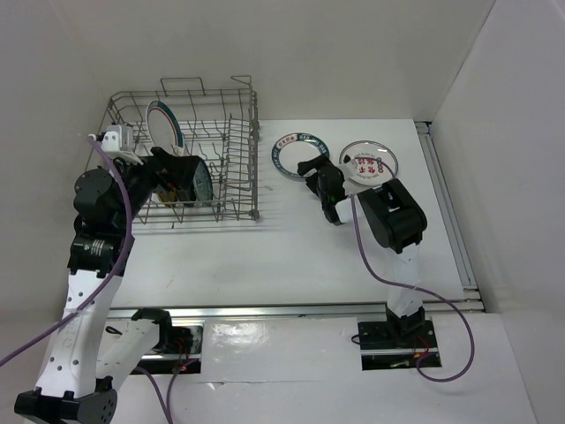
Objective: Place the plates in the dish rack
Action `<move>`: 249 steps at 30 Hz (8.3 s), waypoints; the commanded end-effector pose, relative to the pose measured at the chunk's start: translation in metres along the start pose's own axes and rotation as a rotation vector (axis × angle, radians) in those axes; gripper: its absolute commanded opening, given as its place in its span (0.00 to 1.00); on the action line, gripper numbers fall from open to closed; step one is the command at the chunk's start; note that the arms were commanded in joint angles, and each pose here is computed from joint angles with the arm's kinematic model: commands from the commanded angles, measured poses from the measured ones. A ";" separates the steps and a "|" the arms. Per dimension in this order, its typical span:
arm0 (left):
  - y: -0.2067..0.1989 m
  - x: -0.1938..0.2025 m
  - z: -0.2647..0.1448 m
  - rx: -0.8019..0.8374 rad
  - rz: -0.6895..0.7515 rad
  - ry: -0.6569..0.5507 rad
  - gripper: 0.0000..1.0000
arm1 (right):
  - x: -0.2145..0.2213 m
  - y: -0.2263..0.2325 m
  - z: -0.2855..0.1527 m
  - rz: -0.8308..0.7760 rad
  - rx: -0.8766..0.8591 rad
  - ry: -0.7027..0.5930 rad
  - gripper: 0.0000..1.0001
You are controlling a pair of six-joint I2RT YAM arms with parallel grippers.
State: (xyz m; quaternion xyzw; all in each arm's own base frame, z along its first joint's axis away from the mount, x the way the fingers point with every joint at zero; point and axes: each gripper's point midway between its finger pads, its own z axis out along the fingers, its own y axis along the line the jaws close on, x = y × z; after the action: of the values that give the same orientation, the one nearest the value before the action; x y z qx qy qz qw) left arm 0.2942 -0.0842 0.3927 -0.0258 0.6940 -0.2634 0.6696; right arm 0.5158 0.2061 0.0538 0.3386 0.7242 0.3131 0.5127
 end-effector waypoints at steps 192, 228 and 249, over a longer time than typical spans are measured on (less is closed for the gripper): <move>0.131 -0.070 0.169 -0.554 0.271 -0.054 1.00 | -0.061 0.052 -0.252 -0.240 -0.193 0.144 1.00; -0.064 -0.004 -0.007 0.273 0.077 0.035 1.00 | -0.140 -0.209 -0.051 0.145 0.554 -0.067 0.88; -0.056 0.007 0.005 0.249 0.051 0.079 1.00 | -0.158 -0.124 -0.057 0.158 0.273 -0.023 0.00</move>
State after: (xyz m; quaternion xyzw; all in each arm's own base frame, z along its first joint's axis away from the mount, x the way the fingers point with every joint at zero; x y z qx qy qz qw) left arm 0.2822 -0.1294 0.4003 0.0753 0.6946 -0.3110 0.6443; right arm 0.4904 -0.0236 0.0326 0.5094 0.7071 0.2175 0.4396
